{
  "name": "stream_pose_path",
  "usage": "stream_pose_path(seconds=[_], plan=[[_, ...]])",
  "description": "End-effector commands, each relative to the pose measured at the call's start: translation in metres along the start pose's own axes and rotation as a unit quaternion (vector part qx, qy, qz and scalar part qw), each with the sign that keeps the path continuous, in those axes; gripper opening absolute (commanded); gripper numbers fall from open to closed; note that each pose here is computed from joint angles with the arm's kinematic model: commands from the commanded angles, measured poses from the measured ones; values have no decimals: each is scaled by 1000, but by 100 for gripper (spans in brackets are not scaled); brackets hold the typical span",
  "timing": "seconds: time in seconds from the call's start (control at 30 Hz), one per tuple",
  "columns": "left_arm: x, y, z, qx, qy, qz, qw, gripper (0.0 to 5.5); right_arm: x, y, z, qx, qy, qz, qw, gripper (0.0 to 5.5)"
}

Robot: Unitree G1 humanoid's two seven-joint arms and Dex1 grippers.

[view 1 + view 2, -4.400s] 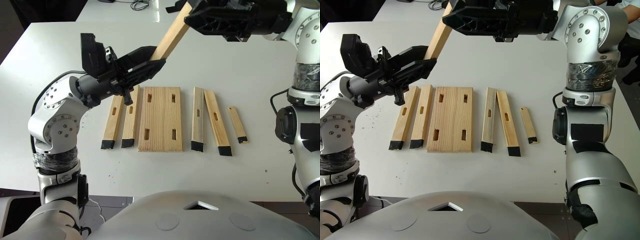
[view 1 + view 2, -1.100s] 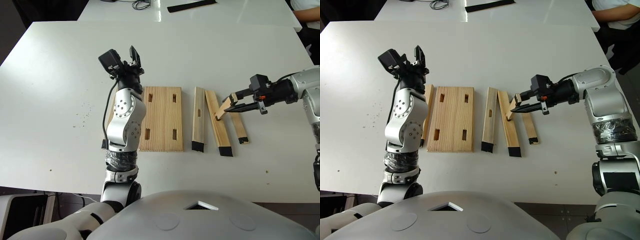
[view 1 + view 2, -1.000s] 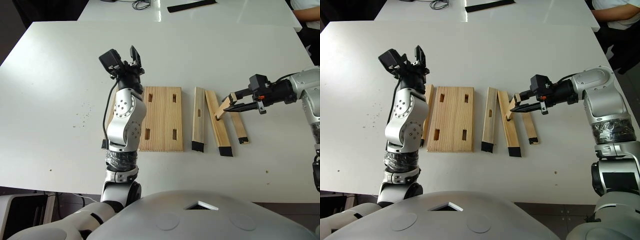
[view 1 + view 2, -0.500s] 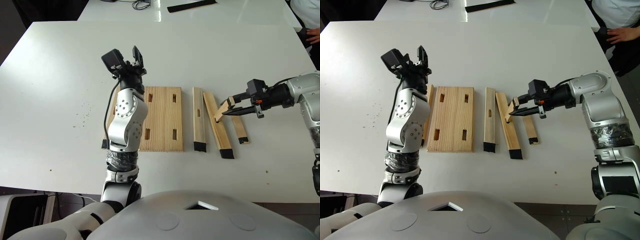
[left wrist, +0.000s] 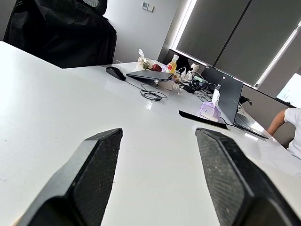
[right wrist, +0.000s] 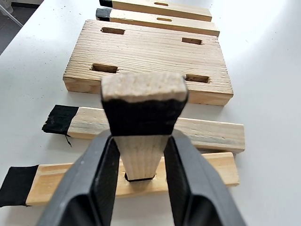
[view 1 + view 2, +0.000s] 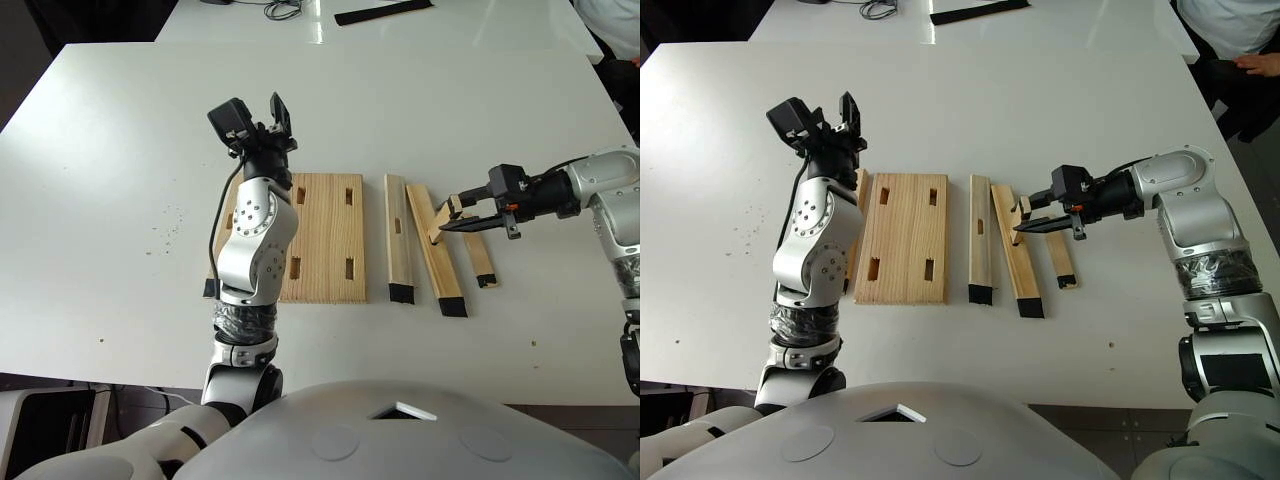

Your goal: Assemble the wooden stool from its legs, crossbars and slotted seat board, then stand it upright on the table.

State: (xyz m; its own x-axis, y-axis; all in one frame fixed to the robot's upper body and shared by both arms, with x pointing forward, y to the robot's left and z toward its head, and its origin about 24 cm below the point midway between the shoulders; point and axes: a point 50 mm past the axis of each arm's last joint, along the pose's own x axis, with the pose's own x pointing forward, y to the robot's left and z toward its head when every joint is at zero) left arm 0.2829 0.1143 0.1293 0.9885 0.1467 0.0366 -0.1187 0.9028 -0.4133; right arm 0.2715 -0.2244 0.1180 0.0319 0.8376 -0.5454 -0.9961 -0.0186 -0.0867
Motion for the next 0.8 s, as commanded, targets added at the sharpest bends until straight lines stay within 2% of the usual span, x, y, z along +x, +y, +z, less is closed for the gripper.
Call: stream_pose_path(seconds=[0.03,0.4,0.43,0.67,0.8], plan=[[-5,-10,-11,-46,30,-1,998,289,8,17,-41,79,66,6,995,131],[-1,-9,-11,-42,30,-4,999,289,8,8,-33,68,27,-31,997,131],[-1,-9,-11,-42,30,-3,999,289,7,6,-30,68,16,-33,997,168],[0,-5,-10,-41,26,1,999,289,-8,-2,-6,67,-41,-74,994,274],[0,-3,-10,-41,25,2,999,289,-15,6,4,71,-49,-63,994,340]])
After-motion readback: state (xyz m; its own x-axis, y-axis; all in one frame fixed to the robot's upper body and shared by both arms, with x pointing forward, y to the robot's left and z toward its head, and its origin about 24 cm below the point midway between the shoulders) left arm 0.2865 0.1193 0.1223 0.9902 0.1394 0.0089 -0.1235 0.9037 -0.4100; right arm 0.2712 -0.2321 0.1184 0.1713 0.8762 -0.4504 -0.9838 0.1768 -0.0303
